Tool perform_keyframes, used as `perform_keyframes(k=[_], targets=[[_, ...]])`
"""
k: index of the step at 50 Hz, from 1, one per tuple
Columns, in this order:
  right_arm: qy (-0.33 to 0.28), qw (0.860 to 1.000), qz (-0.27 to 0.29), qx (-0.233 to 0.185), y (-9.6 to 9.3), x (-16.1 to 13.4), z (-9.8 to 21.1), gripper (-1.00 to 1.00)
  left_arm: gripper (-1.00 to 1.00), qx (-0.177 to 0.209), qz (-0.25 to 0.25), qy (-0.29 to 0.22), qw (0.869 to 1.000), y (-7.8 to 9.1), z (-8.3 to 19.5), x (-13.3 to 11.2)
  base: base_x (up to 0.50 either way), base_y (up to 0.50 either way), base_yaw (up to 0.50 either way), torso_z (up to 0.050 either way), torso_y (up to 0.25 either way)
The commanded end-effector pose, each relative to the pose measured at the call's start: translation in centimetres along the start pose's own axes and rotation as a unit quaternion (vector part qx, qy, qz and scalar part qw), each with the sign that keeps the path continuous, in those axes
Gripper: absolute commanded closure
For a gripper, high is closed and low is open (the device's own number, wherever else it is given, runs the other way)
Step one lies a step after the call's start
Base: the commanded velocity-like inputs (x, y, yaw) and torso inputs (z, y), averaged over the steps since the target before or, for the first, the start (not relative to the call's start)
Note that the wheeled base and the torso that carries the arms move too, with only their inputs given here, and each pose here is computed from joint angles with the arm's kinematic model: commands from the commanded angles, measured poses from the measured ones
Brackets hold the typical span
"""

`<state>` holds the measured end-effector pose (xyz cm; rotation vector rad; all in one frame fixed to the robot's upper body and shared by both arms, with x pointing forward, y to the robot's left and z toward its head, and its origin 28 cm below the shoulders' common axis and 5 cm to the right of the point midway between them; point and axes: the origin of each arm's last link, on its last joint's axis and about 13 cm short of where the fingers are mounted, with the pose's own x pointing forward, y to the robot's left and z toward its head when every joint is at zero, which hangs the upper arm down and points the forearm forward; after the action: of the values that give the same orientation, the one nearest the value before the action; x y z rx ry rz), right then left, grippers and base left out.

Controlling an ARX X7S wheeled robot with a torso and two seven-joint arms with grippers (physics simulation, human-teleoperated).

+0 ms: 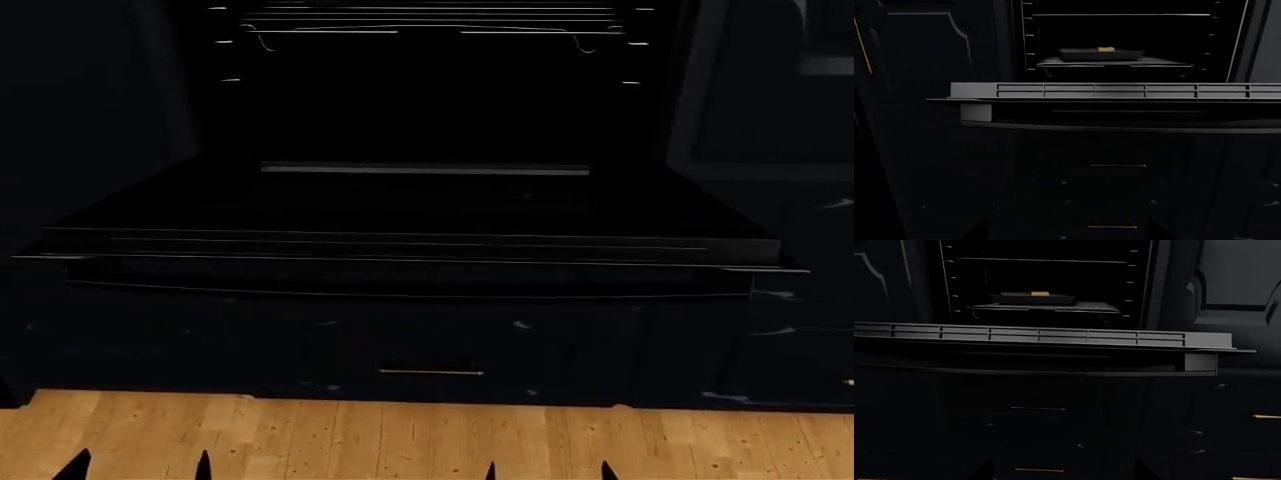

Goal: Close the oven door

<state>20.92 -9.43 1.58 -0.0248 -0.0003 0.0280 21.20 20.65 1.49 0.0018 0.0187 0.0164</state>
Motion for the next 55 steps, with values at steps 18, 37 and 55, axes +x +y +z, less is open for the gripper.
perform_keyframes(k=[18, 37, 55], targets=[[0.021, 0.999, -0.027, -0.021, -0.1, 0.2, -0.3, -1.0, -1.0, -0.002, -0.001, -0.004, 1.0, 0.1, 0.0, -0.2, 0.0, 0.0, 0.0, 0.0, 0.0], [0.021, 0.999, -0.025, -0.015, 0.2, 0.2, -0.1, -1.0, -1.0, -0.01, 0.008, 0.009, 1.0, 0.0, -0.5, -0.1, 0.0, 0.0, 0.0, -0.023, 0.0], [0.021, 0.999, -0.025, -0.015, 0.2, 0.2, -0.1, -1.0, -1.0, -0.01, 0.008, 0.009, 1.0, 0.0, -0.5, -0.1, 0.0, 0.0, 0.0, -0.033, 0.0]])
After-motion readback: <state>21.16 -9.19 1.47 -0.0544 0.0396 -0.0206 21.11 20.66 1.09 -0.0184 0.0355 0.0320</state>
